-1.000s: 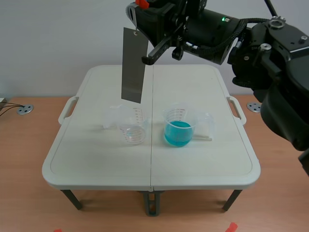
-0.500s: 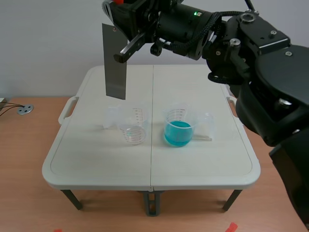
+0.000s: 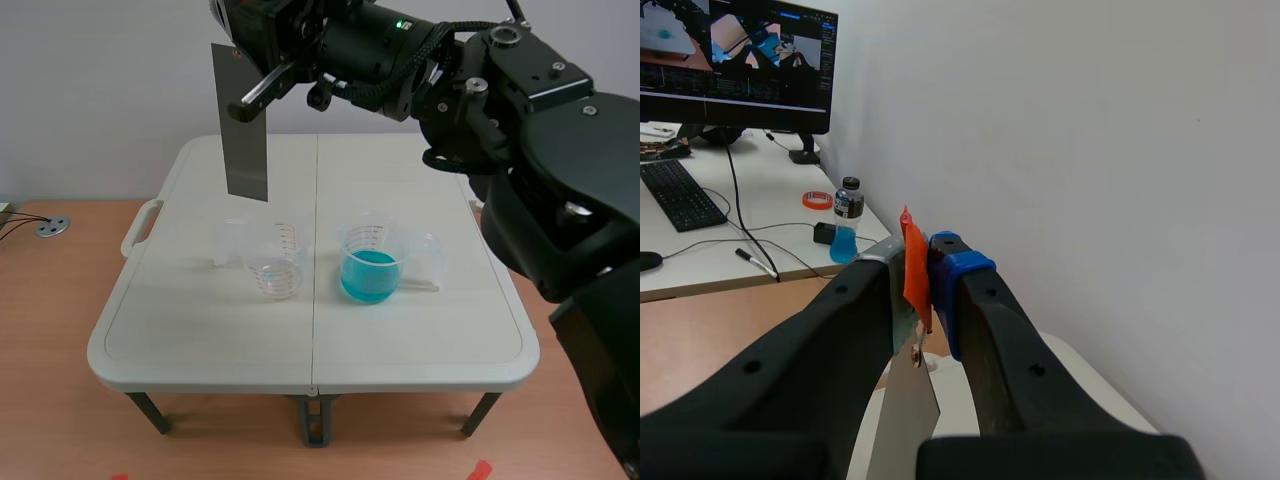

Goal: Hold the metal plate by the orange handle, dip it into the blue solution, take it out and point at it, then put the plate back in the beaker on the left.
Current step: 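Put the plate into the left beaker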

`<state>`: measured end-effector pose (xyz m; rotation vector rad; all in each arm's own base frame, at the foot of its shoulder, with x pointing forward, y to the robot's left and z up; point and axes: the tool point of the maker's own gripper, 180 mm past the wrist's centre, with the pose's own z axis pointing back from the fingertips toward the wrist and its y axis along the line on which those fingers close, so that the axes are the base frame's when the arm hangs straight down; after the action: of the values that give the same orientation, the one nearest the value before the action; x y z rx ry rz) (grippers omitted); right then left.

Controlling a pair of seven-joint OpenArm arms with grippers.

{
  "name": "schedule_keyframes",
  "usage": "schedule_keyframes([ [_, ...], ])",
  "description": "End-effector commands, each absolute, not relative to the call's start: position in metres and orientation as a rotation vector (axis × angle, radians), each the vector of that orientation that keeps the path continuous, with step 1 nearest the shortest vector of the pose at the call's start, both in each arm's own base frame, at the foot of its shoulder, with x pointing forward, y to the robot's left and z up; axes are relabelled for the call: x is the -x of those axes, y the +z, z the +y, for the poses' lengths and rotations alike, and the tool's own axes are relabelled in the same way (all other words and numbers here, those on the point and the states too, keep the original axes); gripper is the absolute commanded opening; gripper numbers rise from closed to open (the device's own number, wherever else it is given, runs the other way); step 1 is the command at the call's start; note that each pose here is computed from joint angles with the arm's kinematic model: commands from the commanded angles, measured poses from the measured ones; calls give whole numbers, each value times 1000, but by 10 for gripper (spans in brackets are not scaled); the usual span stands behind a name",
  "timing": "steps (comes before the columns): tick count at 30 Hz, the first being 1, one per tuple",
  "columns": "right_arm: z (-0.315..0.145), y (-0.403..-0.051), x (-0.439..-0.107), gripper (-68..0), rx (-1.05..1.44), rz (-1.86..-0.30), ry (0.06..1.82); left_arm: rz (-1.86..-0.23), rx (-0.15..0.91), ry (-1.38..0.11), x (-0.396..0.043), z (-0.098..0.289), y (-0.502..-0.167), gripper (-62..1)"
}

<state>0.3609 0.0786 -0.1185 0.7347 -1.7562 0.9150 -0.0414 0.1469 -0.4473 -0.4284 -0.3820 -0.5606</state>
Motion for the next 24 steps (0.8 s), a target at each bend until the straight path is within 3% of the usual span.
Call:
schedule_keyframes([
  [1,78,-99,-363,-664,-745,-1817,913,-393,425,-567,38,148,-446,-595],
  [10,80,-106,-369,-664,-759,-1798,888,-463,221,-550,16,178,-452,-595],
  [24,80,-135,-379,-664,-795,-1735,820,-476,219,-546,15,179,-451,-595],
])
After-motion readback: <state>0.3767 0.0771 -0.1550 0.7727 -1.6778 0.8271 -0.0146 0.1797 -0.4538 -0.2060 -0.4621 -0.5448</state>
